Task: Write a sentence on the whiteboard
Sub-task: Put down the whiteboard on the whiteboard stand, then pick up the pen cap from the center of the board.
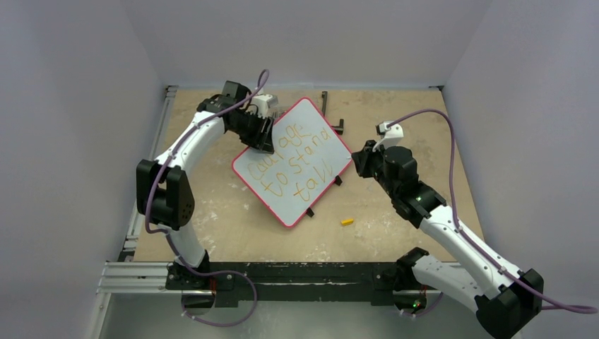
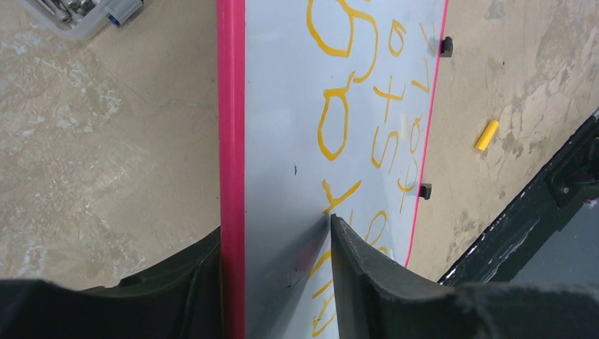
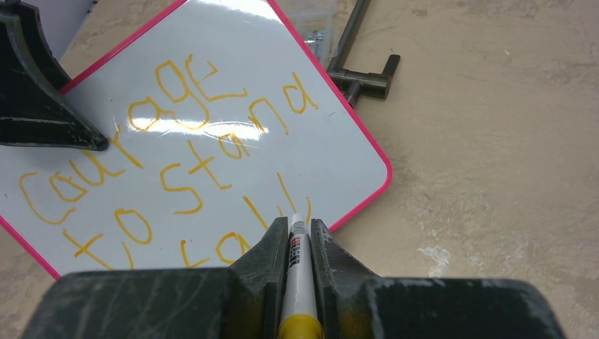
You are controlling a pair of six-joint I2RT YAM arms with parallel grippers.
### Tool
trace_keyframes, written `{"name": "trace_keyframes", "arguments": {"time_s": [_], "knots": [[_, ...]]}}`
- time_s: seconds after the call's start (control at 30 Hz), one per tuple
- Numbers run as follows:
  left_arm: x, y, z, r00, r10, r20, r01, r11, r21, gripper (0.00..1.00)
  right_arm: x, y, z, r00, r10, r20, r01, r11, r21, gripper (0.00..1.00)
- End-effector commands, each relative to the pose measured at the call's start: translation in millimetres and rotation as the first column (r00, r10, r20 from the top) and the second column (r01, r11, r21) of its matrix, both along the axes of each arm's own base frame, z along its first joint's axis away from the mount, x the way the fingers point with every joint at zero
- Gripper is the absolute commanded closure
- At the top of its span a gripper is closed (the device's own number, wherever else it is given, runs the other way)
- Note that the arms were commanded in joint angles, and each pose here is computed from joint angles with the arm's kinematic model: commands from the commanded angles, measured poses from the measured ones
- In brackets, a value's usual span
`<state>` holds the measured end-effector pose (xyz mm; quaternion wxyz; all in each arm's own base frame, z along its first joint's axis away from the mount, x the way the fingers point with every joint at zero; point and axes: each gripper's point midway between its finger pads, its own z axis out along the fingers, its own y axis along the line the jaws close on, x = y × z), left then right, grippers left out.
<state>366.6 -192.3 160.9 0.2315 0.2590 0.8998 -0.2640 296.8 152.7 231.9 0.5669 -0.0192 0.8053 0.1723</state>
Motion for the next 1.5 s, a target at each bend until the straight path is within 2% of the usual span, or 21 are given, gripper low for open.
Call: {"name": "trace_keyframes", "arguments": {"time_s": [0.0, 0.17, 0.43, 0.63, 0.7, 1.07, 1.27, 1.47], "knots": [[-10, 2, -8, 1.0, -0.02, -0.024, 0.021, 0.999, 0.033, 0.52, 0, -2, 5, 1.0, -0.014, 0.017, 0.014, 1.0, 0.021, 1.0], [-10, 0, -4, 1.0, -0.019, -0.012, 0.019, 0.999, 0.026, 0.41, -1, -2, 5, 1.0, -0.015, 0.017, 0.014, 1.0, 0.024, 1.0], [-12, 2, 12, 0.999, -0.016, 0.032, 0.016, 1.0, 0.018, 0.31, 0, 0, 7, 1.0, -0.012, 0.018, 0.011, 1.0, 0.029, 1.0], [-11, 10, 36, 0.992, 0.002, 0.123, -0.007, 0.999, 0.038, 0.12, 1, -1, 15, 0.999, -0.013, 0.031, 0.012, 0.999, 0.031, 1.0], [-11, 15, 43, 0.988, 0.015, 0.155, -0.023, 0.998, 0.05, 0.09, 2, -1, 19, 0.999, -0.013, 0.039, 0.012, 0.999, 0.033, 1.0], [-25, 24, 100, 0.955, 0.047, 0.292, -0.059, 0.998, 0.035, 0.08, 3, -1, 53, 0.995, -0.012, 0.102, 0.006, 0.998, 0.055, 1.0], [-71, 8, 129, 0.935, -0.042, 0.353, 0.023, 0.998, 0.057, 0.07, 5, -6, 82, 0.989, -0.034, 0.147, 0.025, 0.998, 0.059, 1.0], [-128, -28, 121, 0.92, -0.208, 0.333, 0.196, 0.978, 0.07, 0.11, 0, -19, 128, 0.972, -0.096, 0.216, 0.074, 0.991, 0.108, 1.0]]}}
